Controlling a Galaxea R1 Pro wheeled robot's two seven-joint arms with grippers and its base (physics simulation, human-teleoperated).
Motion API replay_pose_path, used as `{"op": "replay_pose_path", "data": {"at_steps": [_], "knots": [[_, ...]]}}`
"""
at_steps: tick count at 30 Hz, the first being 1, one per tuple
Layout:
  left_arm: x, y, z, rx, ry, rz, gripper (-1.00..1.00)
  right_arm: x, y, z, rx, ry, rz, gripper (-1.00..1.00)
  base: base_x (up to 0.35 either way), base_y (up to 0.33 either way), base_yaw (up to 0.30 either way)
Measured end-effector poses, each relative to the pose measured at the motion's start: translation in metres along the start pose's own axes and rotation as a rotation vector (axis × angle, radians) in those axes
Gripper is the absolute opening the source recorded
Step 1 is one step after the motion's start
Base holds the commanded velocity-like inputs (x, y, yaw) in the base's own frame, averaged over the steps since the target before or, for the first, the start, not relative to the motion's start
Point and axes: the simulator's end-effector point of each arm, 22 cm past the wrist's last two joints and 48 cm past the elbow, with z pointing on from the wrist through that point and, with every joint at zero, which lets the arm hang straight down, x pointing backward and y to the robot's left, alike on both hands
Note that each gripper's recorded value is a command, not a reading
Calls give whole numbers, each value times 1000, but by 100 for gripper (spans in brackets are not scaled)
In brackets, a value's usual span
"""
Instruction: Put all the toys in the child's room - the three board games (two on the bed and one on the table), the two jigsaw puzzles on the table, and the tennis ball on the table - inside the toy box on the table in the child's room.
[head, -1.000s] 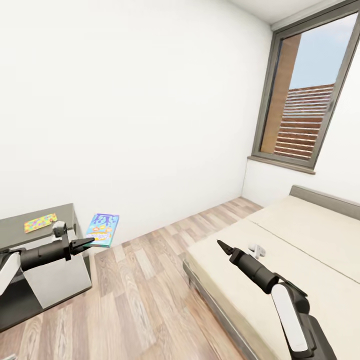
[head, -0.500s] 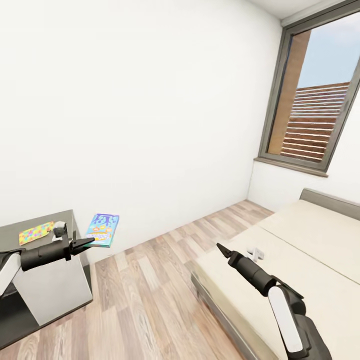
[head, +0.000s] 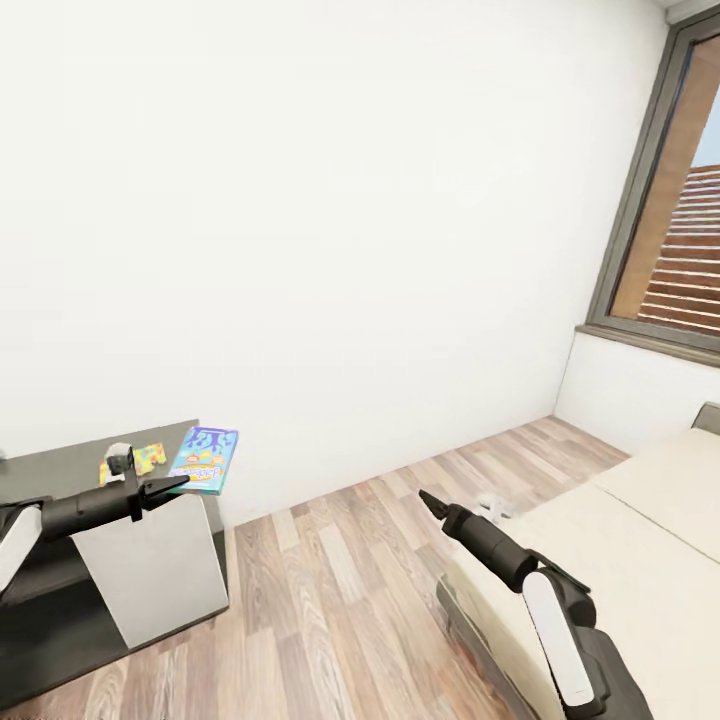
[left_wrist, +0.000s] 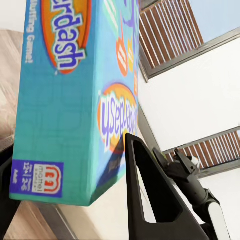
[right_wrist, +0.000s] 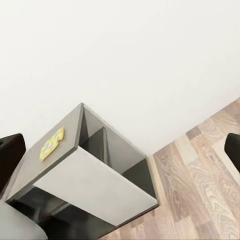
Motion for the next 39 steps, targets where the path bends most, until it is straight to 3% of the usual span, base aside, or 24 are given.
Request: {"op": "replay_pose_path", "data": {"at_steps": [16, 22, 26, 29, 31, 34, 39], "knots": [[0, 2, 0, 1, -1, -4, -100, 7, -8, 1, 19, 20, -13, 100, 325, 48, 287], [1, -13, -1, 76, 1, -6, -100, 8, -10, 1, 22, 23, -12, 100, 331, 0, 278], [1, -15, -2, 92, 2, -7, -100, 9, -12, 1, 24, 26, -12, 100, 331, 0, 272], [-3, -19, -10, 109, -3, -2, -100, 9, -13, 1, 26, 28, -12, 100, 331, 0, 268], [-8, -31, -21, 157, -6, 7, -100, 10, -14, 1, 26, 29, -13, 100, 331, 0, 263], [-16, -53, -46, 240, -11, 33, -100, 11, -14, 2, 26, 31, -12, 100, 331, 0, 251], [-20, -63, -80, 277, -7, 47, -100, 13, -16, 3, 27, 35, -11, 100, 326, 0, 242]]}}
